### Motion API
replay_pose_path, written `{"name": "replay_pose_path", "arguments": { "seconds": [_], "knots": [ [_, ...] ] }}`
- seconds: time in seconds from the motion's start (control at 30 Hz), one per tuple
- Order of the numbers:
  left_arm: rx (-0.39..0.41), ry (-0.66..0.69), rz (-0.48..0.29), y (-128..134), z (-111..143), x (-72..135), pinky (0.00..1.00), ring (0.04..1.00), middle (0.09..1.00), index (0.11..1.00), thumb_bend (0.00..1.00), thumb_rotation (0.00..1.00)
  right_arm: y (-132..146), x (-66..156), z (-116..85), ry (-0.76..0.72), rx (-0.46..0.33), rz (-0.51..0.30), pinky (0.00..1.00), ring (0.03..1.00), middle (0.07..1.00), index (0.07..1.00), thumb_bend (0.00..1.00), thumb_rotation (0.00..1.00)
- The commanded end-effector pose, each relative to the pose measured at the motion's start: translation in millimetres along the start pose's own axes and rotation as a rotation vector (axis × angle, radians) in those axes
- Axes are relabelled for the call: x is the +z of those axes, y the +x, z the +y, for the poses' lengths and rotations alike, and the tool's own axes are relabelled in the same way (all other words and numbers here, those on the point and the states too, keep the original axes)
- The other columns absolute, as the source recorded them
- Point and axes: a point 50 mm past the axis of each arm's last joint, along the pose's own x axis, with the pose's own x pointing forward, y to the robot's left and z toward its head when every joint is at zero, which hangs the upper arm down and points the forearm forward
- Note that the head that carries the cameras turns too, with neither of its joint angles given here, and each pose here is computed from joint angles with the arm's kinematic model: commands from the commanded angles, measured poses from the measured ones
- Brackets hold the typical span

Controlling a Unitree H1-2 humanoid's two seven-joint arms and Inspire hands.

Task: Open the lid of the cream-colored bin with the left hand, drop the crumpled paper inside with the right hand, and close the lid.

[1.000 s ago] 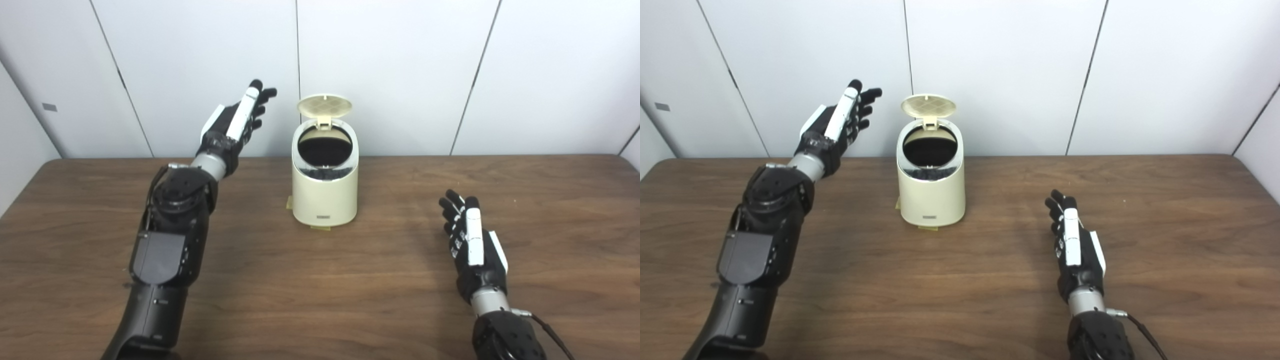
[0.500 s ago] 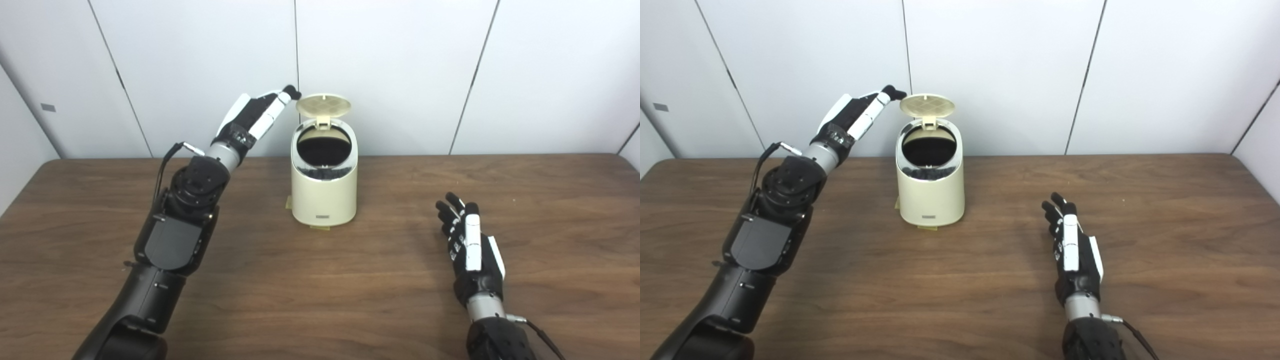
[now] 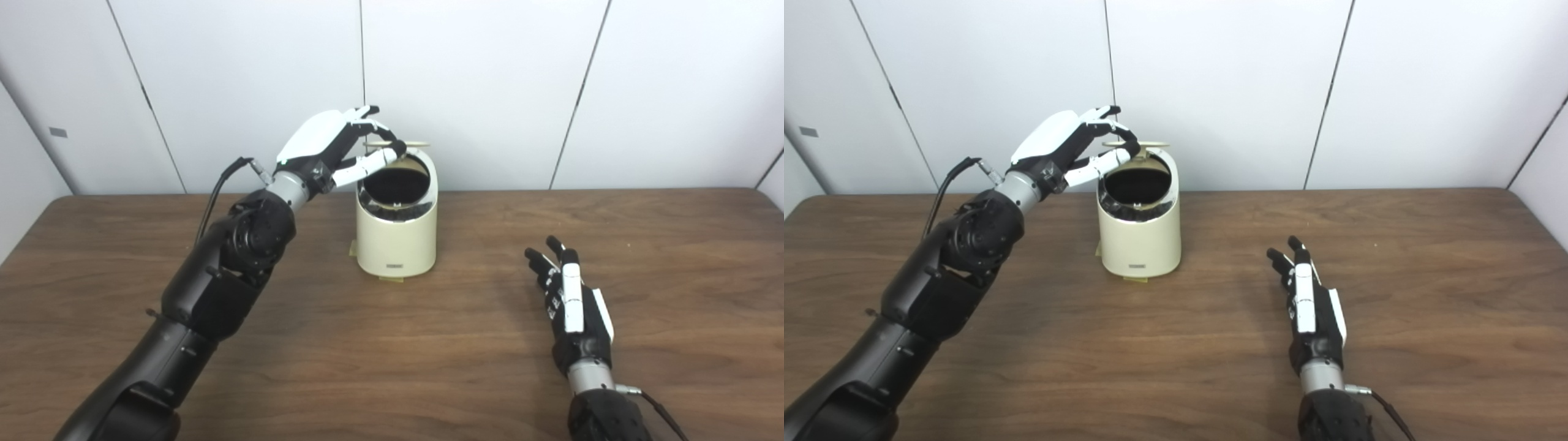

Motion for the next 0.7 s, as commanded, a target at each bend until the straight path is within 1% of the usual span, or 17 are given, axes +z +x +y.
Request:
{"name": "replay_pose_path", "arguments": {
  "seconds": [0.0,0.07,0.17,0.33,0.53,0.67],
  "knots": [
    [0.068,0.054,-0.093,8.1,28.0,20.9,0.96,1.000,0.985,0.765,0.64,1.00,0.2,2.2,7.2,0.006,0.024,0.004,0.94,0.906,0.831,0.942,0.50,1.00],
    [0.066,0.061,-0.096,6.7,28.4,22.0,0.98,1.000,0.984,0.769,0.62,1.00,0.1,2.1,7.6,0.015,0.021,0.008,0.95,0.913,0.836,0.941,0.50,1.00],
    [0.067,0.099,-0.115,4.0,28.4,23.0,0.98,1.000,0.980,0.768,0.61,1.00,-0.7,1.1,8.9,0.016,0.020,0.013,0.94,0.915,0.836,0.939,0.50,1.00],
    [0.044,0.220,-0.142,-2.0,26.5,24.7,1.00,1.000,0.963,0.757,0.65,1.00,-1.1,1.8,10.1,0.000,0.019,0.011,0.95,0.914,0.835,0.940,0.49,1.00],
    [0.009,0.377,-0.162,-9.7,19.3,25.8,1.00,1.000,0.954,0.748,0.62,1.00,-1.0,5.4,6.1,-0.031,0.018,-0.006,0.93,0.900,0.834,0.950,0.51,1.00],
    [-0.007,0.423,-0.156,-15.3,12.3,24.1,1.00,0.999,0.939,0.743,0.64,1.00,-2.0,9.3,3.0,-0.022,0.019,-0.004,0.94,0.898,0.840,0.952,0.52,1.00]
  ]
}}
